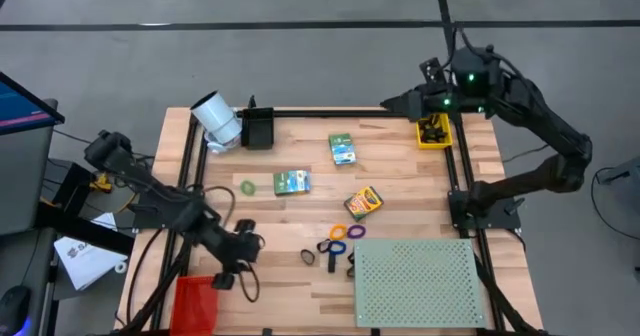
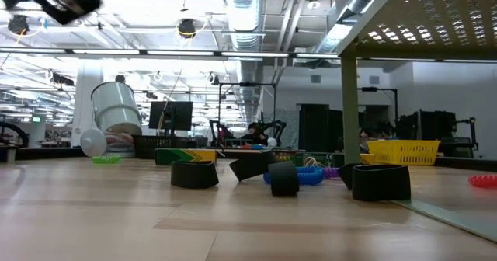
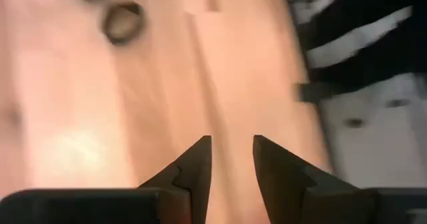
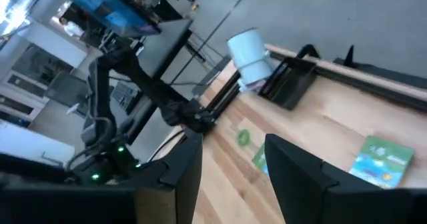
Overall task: Pick & Place Office Desk Supplies
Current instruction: Put the black rubber band into the yellow bin
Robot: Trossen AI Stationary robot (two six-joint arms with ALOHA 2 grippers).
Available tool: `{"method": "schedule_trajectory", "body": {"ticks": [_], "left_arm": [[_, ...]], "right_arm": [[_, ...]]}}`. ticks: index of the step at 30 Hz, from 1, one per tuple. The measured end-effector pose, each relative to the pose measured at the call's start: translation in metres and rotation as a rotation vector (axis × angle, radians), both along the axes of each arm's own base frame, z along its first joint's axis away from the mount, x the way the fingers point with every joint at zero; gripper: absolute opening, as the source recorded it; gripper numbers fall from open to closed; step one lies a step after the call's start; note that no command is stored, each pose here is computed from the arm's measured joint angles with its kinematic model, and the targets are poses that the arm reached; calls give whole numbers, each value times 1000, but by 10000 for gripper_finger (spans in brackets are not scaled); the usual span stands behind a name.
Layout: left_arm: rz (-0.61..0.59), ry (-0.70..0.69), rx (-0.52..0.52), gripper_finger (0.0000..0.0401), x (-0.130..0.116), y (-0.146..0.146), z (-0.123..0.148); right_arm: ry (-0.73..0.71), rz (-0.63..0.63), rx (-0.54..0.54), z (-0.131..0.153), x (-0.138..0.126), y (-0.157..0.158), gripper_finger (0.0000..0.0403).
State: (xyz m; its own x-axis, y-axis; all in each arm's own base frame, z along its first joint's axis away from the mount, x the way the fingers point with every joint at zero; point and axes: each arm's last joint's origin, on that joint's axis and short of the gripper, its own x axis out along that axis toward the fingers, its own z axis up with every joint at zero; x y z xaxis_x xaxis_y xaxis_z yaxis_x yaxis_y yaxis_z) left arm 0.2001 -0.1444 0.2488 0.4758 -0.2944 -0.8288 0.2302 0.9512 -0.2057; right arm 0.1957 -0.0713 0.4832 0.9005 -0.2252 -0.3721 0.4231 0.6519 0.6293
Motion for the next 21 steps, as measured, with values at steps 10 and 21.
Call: {"method": "schedule_trajectory", "body": {"ticks": [10, 21], "left_arm": [[16, -78, 237, 175, 64, 16, -50], [-13, -114, 184, 221, 111, 40, -93]], "right_arm": [[-84, 23, -40, 5, 23, 30, 159], [-139, 75, -44, 9, 30, 42, 159]]}}
